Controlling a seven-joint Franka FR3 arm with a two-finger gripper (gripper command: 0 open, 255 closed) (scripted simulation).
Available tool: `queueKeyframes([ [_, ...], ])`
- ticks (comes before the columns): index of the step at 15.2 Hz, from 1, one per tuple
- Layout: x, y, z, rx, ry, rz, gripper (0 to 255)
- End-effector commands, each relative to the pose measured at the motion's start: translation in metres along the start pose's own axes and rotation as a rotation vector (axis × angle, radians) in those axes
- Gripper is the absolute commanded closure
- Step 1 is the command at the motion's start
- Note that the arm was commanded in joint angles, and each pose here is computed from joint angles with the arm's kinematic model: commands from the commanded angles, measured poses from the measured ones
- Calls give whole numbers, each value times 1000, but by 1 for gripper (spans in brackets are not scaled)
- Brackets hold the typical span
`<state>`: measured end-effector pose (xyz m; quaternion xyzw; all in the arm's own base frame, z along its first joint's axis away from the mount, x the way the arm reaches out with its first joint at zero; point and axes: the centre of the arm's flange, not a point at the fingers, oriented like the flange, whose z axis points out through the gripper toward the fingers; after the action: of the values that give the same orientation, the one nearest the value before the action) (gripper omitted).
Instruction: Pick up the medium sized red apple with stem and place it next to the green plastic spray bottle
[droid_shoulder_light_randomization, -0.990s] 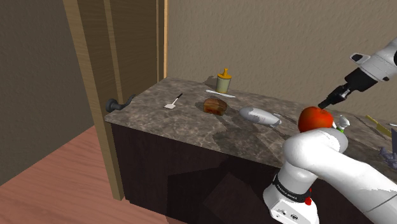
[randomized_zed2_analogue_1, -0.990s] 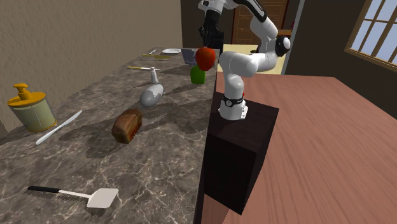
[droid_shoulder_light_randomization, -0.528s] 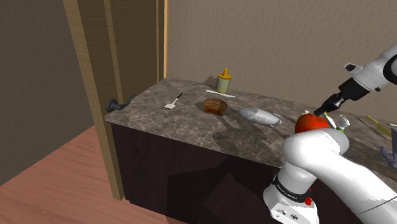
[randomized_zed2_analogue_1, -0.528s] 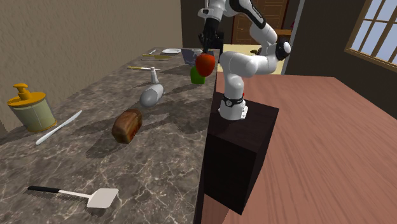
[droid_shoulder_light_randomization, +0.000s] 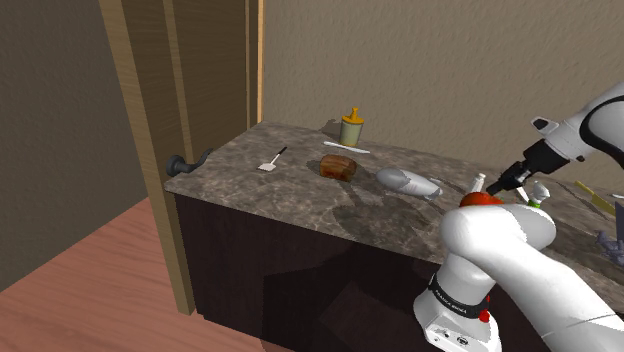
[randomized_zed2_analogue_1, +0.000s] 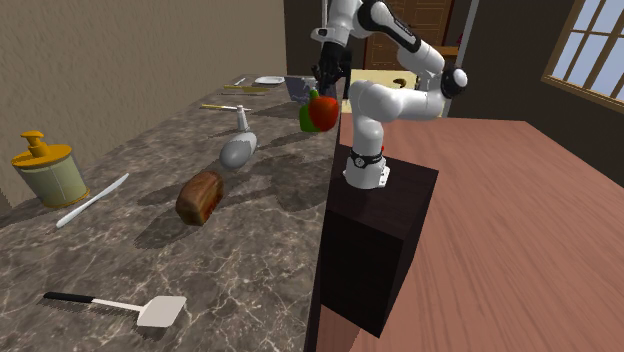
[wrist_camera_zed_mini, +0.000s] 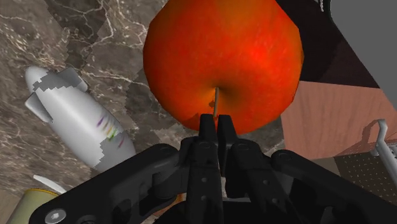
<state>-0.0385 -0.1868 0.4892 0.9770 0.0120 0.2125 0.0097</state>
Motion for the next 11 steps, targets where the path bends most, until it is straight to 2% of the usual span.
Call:
queueKeyframes([
  [1,-5,-1,10,0,1,-1,255],
  [9,-22,-2,48,0,1,0,255],
  [10,-19,-3,44,3,-2,1,255],
  [11,-19,-3,44,3,-2,1,0],
])
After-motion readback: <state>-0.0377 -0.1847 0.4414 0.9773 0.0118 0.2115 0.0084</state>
